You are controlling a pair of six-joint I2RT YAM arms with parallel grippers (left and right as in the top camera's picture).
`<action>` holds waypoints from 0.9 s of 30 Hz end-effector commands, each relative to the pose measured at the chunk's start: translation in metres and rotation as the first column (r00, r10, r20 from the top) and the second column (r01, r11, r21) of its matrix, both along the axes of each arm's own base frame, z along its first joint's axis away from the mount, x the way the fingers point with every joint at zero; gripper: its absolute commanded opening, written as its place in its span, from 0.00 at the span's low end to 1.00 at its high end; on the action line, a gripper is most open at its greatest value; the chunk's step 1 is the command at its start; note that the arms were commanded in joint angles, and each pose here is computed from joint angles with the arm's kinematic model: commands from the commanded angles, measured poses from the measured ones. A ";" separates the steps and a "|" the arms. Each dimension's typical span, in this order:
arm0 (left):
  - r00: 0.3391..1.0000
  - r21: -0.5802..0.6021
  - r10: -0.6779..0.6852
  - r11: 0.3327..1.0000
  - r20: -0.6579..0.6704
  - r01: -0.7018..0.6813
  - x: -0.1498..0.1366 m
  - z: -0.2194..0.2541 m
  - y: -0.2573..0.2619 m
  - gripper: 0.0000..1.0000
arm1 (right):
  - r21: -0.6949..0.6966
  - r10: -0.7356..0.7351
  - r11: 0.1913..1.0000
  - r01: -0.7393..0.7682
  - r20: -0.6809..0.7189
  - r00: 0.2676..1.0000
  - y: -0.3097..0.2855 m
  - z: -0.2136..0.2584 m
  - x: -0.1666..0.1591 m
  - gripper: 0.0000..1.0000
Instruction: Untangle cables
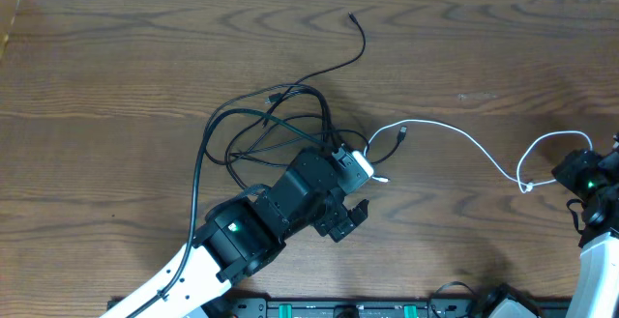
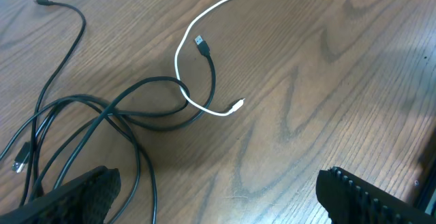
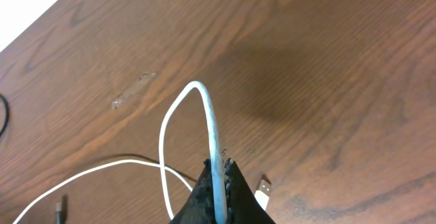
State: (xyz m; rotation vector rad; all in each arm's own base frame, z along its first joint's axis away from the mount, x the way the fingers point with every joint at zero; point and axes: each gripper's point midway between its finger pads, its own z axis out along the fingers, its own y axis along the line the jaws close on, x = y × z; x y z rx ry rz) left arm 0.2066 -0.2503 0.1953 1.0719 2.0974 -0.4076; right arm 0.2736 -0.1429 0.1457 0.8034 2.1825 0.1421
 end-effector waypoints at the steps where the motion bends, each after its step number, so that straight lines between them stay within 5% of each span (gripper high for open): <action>1: 1.000 -0.020 -0.012 1.000 0.008 0.013 -0.001 0.009 -0.004 0.96 | 0.040 0.043 0.998 -0.044 0.040 0.998 0.009 0.005 0.006 0.01; 13: 1.000 -0.020 -0.012 1.000 0.008 0.013 -0.001 0.009 -0.004 0.96 | 0.111 0.303 0.945 -0.307 0.054 0.951 0.065 -0.011 0.032 0.01; 27: 1.000 -0.020 -0.012 1.000 0.008 0.013 -0.001 0.009 -0.004 0.96 | 0.092 0.688 0.723 -0.684 -0.019 0.725 0.167 -0.067 0.065 0.02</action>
